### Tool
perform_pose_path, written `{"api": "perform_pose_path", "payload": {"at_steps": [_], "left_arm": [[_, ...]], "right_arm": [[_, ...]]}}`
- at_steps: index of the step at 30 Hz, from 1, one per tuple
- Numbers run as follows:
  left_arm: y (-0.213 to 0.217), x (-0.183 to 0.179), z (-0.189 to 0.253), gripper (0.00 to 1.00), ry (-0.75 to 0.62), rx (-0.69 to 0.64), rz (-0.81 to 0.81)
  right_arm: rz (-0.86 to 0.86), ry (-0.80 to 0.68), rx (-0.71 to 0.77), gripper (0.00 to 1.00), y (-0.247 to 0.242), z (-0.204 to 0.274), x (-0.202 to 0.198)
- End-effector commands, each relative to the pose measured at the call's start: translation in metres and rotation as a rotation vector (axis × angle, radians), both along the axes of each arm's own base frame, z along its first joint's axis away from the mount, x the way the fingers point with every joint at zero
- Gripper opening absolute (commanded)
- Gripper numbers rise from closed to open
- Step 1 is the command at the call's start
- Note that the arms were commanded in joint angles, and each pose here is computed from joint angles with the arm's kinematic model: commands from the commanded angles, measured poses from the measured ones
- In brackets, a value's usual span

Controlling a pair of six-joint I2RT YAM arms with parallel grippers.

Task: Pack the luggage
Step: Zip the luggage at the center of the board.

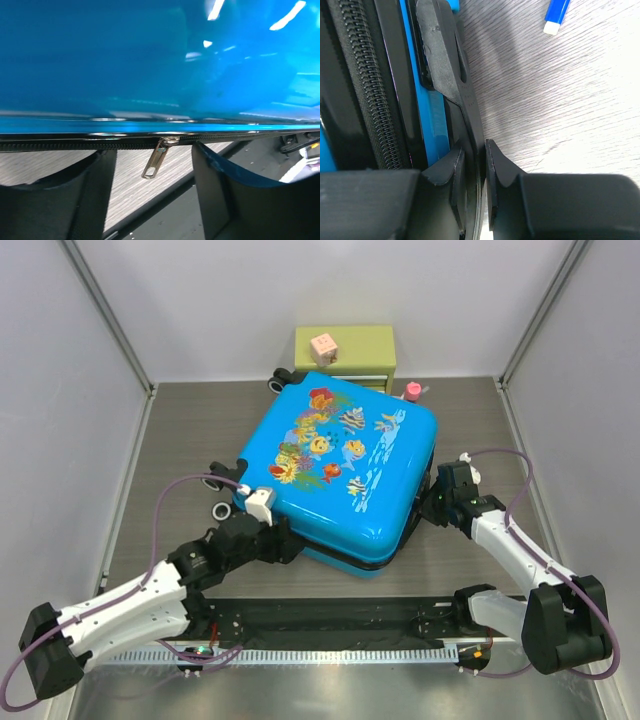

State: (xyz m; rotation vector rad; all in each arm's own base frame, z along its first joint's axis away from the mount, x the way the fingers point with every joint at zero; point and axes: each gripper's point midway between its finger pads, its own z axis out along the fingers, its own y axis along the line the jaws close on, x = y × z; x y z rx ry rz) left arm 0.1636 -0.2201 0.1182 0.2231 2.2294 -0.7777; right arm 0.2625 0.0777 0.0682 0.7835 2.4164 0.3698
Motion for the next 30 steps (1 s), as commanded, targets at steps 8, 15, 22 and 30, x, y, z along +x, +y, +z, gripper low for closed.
{"api": "perform_pose_path", "payload": {"at_steps": [8,15,22,30], "left_arm": [[-0.020,0.011,0.023,0.16,-0.056,-0.159,0.025],[0.032,0.022,0.009,0.00,-0.042,0.007,0.247],[0.096,0.023,0.003,0.00,-0.036,0.223,0.481],[0.146,0.028,0.011,0.00,-0.074,0.318,0.742]], "right_arm": [[-0.061,0.044,-0.077,0.01,-0.021,-0.014,-0.010],[-0.081,0.035,-0.108,0.01,-0.028,-0.014,-0.011],[-0.143,-0.033,-0.209,0.01,-0.051,0.007,-0.002],[-0.180,-0.014,-0.237,0.01,-0.071,0.009,0.004]]}}
